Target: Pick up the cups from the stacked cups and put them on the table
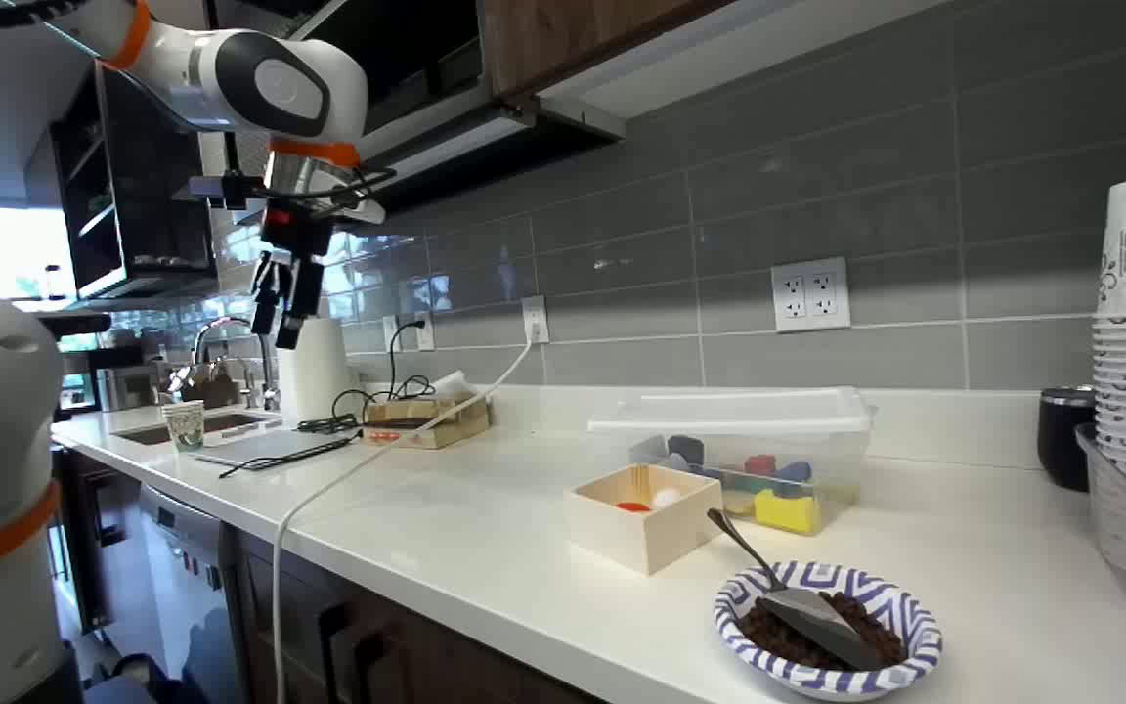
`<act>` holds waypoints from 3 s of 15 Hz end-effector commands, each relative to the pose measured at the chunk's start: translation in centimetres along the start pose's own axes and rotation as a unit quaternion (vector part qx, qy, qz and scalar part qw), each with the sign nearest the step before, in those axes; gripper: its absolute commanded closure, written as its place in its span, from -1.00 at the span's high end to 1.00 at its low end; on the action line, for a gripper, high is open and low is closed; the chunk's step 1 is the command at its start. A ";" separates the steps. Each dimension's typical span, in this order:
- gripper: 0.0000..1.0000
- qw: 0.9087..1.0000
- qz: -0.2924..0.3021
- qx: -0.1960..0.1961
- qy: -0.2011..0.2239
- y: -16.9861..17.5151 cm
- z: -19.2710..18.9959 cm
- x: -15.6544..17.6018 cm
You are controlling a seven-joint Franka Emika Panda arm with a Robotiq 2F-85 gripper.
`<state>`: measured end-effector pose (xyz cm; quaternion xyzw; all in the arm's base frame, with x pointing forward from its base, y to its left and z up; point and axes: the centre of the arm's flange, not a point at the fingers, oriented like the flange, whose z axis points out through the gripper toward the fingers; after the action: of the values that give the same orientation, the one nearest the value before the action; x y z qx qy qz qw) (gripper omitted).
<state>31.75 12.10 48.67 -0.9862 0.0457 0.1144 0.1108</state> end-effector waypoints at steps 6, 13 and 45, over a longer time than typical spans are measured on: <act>1.00 1.000 0.013 0.002 0.013 0.4 -0.5 0.5; 1.00 0.980 0.143 0.030 0.133 7.0 -6.4 5.1; 1.00 0.716 0.588 -0.029 0.376 56.7 -25.8 17.1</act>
<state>45.74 -46.14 56.83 -0.7408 0.6328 -0.2204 -0.0482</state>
